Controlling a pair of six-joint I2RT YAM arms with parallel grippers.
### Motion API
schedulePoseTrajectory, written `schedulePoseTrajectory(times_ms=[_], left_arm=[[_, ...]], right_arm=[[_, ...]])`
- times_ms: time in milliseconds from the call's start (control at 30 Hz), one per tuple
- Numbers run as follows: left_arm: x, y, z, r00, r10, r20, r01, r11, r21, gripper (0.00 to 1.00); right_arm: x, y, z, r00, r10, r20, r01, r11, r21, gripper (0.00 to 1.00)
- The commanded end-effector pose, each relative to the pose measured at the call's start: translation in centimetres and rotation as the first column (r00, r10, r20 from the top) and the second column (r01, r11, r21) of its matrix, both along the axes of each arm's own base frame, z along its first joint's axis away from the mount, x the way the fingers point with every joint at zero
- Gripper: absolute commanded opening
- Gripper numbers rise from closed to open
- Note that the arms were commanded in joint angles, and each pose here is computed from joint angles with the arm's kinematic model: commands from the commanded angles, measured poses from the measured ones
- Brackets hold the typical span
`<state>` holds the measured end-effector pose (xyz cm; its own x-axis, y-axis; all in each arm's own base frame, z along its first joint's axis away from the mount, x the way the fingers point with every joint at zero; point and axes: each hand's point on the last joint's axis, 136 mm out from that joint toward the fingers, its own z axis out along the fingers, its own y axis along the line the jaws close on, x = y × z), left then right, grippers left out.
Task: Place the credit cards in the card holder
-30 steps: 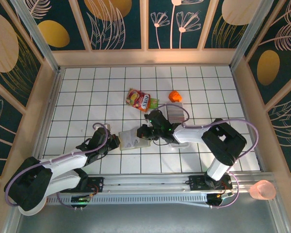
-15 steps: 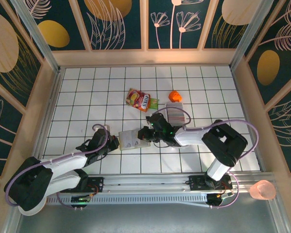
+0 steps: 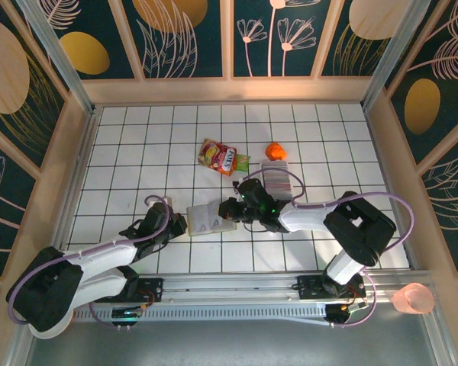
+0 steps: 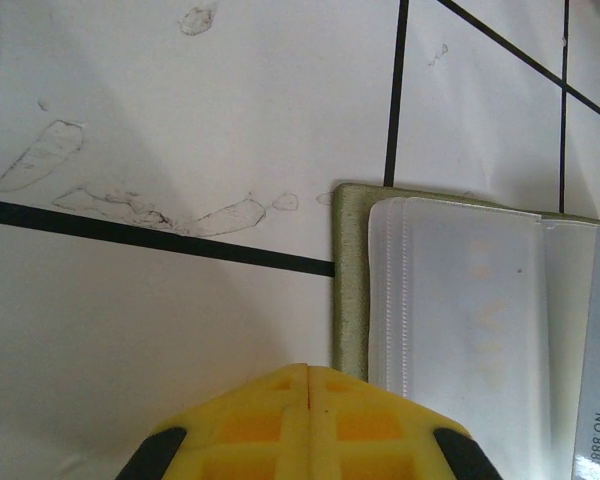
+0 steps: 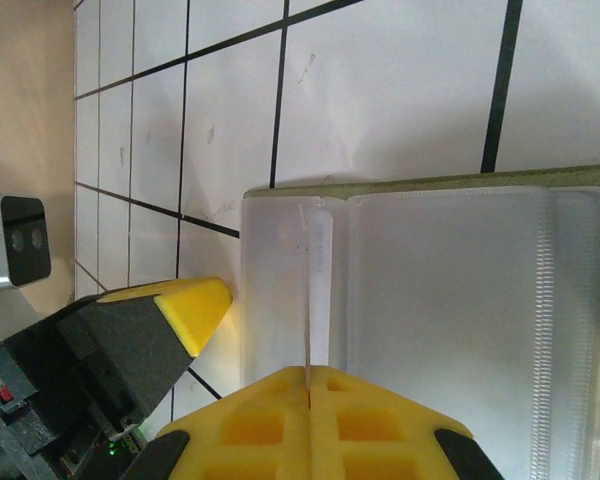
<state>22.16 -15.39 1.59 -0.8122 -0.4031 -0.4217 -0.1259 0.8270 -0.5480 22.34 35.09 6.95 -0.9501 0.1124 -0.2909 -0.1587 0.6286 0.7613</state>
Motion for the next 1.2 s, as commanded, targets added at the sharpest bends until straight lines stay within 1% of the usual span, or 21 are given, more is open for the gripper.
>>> schedulePoseTrajectory(times_ms=[0,267,767,1067,1167], left_arm=[[0.3,0.0,0.3,1.000,-0.003,0.029,0.003,1.000,-0.008,0.00],[0.3,-0.1,0.2,1.000,-0.005,0.028,0.006,1.000,-0.009,0.00],[0.3,0.0,0.0,1.000,-0.004,0.027,0.004,1.000,-0.009,0.00],[0.2,-0.1,-0.1,1.000,-0.004,0.022,0.005,1.000,-0.008,0.00],[0.2,0.0,-0.1,1.000,-0.003,0.022,0.003,1.000,-0.009,0.00]], right_arm=[[0.6,0.3,-0.1,1.000,-0.022,-0.007,0.022,1.000,0.017,0.00],[0.9,-0.2,-1.2,0.998,-0.058,-0.029,0.058,0.998,-0.026,0.00],[0.4,1.2,-0.3,0.998,-0.031,-0.056,0.034,0.998,0.057,0.00],[-0.1,1.3,-1.2,0.996,-0.018,-0.082,0.023,0.998,0.059,0.00],[0.0,1.0,-1.3,0.997,-0.026,-0.074,0.029,0.999,0.036,0.00]])
